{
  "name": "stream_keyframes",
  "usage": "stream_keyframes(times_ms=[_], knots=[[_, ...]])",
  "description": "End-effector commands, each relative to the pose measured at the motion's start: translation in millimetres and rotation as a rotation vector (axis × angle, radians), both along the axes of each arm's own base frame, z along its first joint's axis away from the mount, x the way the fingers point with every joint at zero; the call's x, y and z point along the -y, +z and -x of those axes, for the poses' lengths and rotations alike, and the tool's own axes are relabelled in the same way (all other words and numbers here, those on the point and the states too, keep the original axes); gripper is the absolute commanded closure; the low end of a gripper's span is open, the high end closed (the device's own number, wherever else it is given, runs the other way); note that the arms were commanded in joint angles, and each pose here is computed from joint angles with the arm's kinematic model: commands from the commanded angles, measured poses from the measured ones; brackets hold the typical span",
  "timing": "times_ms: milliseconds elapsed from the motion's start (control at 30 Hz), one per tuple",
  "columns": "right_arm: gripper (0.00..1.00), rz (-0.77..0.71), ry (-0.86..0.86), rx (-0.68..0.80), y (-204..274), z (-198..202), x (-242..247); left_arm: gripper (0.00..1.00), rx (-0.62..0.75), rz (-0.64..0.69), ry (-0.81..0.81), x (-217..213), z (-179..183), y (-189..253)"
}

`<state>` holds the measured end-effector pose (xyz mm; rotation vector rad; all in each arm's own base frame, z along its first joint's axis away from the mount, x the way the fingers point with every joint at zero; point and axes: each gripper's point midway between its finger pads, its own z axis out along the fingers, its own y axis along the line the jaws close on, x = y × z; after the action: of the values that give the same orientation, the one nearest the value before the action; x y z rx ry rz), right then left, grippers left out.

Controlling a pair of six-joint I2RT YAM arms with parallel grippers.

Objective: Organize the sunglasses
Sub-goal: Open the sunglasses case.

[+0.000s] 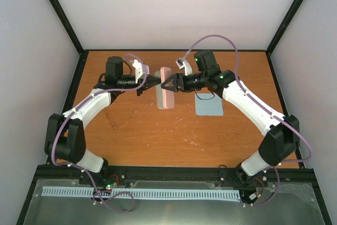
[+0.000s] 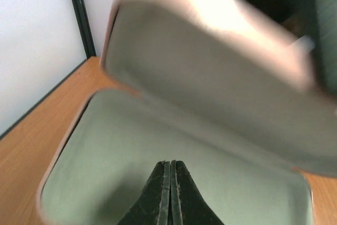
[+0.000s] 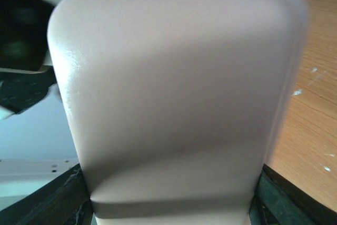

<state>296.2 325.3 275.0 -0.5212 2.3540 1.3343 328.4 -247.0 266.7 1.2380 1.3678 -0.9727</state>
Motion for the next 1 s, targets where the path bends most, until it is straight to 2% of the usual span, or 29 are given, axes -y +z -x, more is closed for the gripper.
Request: stream_keyframes(times_ms=[0, 100, 133, 167, 200, 300, 500, 800, 967], knots=[[0.97, -0.089, 0.045, 0.101, 44, 13, -2, 0.99, -0.027, -0.046, 0.041, -3, -12, -23], [0.97, -0.052, 0.014, 0.086, 32, 11, 4, 0.99, -0.021, -0.058, 0.081, -8, -19, -24], [0.97, -0.038, 0.006, 0.074, 26, 10, 6, 0.93, -0.022, -0.058, 0.095, -9, -21, -21], [0.97, -0.026, 0.003, 0.059, 19, 10, 8, 0.73, -0.021, -0.056, 0.11, -12, -23, -18], [0.97, -0.017, 0.004, 0.049, 13, 9, 10, 0.59, -0.016, -0.052, 0.119, -14, -23, -15], [0.97, -0.001, 0.018, 0.025, -2, 9, 15, 0.36, 0.031, -0.03, 0.141, -21, -21, 1], [0.97, -0.018, 0.097, 0.012, -6, 12, 18, 0.29, 0.133, -0.032, 0.129, -23, -13, 13], [0.97, -0.105, 0.089, 0.086, 10, 11, 14, 0.29, 0.007, -0.053, 0.178, -24, -33, -4], [0.97, -0.139, 0.191, -0.004, -3, 25, 7, 0.29, 0.025, -0.026, 0.173, -22, -34, 6]])
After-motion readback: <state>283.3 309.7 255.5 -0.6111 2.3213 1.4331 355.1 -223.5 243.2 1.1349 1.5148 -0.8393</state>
